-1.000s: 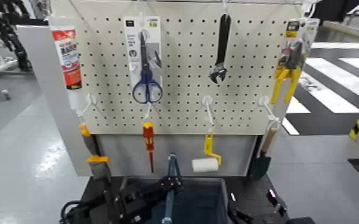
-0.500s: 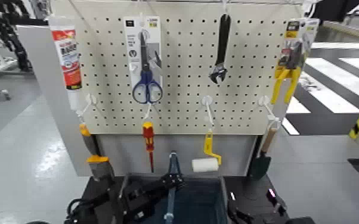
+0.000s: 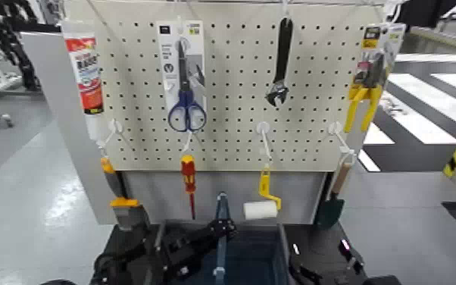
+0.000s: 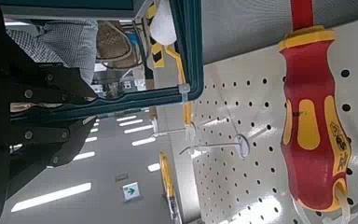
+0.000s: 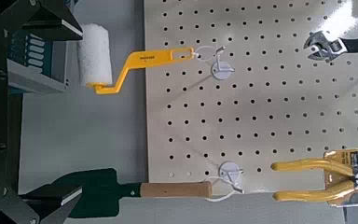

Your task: Place the crate on the table.

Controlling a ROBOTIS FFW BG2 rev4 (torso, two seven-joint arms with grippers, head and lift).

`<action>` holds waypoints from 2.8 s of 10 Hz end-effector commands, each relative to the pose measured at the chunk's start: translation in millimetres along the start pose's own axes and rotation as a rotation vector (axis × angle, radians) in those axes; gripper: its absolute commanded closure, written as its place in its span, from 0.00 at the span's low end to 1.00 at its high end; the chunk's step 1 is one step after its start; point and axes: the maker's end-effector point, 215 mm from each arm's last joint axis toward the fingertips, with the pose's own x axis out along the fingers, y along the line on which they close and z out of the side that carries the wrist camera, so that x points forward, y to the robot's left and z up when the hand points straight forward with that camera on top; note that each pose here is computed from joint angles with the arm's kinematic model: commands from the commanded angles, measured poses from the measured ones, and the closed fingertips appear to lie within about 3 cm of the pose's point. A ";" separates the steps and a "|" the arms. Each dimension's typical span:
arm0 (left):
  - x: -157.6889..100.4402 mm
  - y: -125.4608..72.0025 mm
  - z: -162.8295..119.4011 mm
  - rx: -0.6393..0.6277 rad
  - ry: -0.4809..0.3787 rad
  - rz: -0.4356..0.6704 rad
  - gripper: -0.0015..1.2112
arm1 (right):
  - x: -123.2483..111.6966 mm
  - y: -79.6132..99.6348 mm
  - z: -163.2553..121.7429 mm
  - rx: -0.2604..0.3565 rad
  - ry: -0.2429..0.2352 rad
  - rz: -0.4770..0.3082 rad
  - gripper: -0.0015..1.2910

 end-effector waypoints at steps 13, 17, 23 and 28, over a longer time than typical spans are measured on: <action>3.4 31.4 -1.5 -0.062 -0.042 0.017 0.95 | -0.5 0.1 -0.7 0.012 -0.002 -0.004 0.11; 0.5 35.0 -1.3 -0.072 -0.047 0.021 0.75 | -0.4 0.0 -0.3 0.014 -0.003 -0.004 0.11; -7.8 40.3 9.7 -0.007 -0.095 0.065 0.05 | -0.1 -0.2 -0.1 0.015 -0.001 -0.006 0.11; -49.9 37.8 29.4 0.283 -0.126 0.244 0.10 | -0.7 0.3 0.0 0.016 0.002 -0.005 0.11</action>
